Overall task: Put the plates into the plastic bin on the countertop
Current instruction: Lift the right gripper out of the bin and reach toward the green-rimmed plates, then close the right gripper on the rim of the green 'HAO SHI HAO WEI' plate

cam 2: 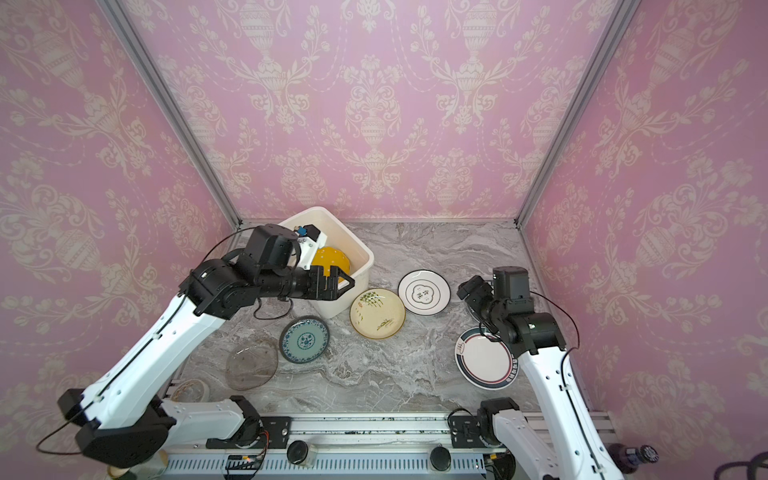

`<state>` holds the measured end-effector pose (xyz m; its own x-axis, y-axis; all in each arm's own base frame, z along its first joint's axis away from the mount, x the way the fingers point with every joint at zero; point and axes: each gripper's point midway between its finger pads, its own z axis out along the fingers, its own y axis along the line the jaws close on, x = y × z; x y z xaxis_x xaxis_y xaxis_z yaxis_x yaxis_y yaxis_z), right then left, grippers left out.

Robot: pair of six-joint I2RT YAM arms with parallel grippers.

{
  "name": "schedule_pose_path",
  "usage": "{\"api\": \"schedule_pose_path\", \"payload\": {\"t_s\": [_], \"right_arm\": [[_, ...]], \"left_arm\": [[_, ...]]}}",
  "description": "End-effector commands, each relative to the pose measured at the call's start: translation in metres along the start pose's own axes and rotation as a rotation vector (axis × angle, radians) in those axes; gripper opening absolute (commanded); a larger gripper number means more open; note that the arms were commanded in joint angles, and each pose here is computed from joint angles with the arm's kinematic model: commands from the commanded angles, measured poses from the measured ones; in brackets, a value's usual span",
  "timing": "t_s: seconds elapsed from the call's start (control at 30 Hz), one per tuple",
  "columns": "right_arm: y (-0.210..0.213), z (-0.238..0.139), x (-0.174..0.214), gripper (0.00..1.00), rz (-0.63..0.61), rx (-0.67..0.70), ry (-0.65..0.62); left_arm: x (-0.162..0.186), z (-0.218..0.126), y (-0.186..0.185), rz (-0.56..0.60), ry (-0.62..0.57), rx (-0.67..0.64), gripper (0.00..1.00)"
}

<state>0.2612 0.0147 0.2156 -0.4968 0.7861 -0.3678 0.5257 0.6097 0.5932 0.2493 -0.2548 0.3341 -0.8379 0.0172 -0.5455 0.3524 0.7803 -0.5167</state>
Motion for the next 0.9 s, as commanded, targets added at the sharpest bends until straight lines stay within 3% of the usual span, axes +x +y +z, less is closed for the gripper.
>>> {"api": "schedule_pose_path", "payload": {"t_s": [0.0, 0.17, 0.5, 0.67, 0.87], "right_arm": [[-0.015, 0.008, -0.002, 0.91, 0.029, -0.059, 0.05], [-0.054, 0.025, -0.013, 0.94, 0.136, -0.023, 0.039], [-0.13, 0.035, -0.015, 0.95, 0.268, 0.113, -0.019], [-0.142, 0.043, -0.011, 0.96, 0.255, 0.154, 0.018], [-0.146, 0.05, -0.015, 1.0, 0.226, 0.173, 0.038]], "left_arm": [[-0.026, 0.028, -0.025, 0.034, -0.047, 0.049, 0.97], [-0.045, 0.086, -0.046, 0.05, -0.003, 0.093, 0.98], [-0.086, 0.215, -0.09, -0.033, 0.027, 0.28, 0.99], [-0.096, 0.263, -0.106, -0.03, 0.065, 0.329, 0.99], [-0.093, 0.318, -0.103, -0.127, 0.075, 0.38, 0.99]]}}
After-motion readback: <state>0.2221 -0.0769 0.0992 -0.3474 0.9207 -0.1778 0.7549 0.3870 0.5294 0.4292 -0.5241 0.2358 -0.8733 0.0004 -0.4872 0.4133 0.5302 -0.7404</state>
